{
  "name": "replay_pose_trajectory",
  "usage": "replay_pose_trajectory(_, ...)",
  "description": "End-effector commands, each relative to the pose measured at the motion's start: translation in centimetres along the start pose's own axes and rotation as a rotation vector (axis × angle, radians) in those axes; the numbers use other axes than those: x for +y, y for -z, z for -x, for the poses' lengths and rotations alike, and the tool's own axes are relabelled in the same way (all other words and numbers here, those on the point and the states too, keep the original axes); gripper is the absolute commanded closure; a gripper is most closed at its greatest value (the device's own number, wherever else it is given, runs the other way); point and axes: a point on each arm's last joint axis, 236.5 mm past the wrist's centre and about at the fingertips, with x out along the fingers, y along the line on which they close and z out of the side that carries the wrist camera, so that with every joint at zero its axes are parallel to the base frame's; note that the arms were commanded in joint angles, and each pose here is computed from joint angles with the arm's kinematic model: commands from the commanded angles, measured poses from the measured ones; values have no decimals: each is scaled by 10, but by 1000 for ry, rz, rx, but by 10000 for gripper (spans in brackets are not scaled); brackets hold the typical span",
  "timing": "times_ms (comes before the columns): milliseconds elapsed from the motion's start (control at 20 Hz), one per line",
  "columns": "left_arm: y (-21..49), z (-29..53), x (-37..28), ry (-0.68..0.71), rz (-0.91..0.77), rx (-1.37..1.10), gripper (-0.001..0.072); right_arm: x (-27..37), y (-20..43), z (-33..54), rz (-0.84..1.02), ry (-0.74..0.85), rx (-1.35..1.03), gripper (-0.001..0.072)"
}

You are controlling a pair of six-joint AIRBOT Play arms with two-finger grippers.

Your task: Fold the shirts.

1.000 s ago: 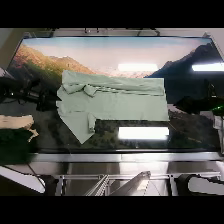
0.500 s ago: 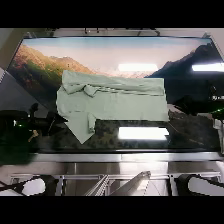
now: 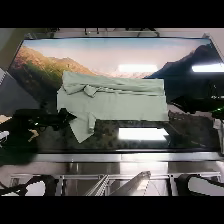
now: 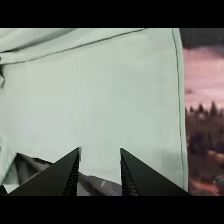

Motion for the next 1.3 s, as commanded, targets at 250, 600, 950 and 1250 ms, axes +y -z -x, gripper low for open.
replay_pose_trajectory(250,9,11,-11,36,-79,133,641,-72,50,25,-142,223,155,289)
replay_pose_trajectory(600,7,31,-2,87,-31,147,641,-74,77,-4,-182,189,251,322)
replay_pose_trajectory(950,7,32,-2,89,-38,150,641,-49,72,-63,-213,60,225,358)
replay_pose_trajectory(1250,11,34,-5,104,-40,167,667,-31,65,-63,-182,-15,206,692)
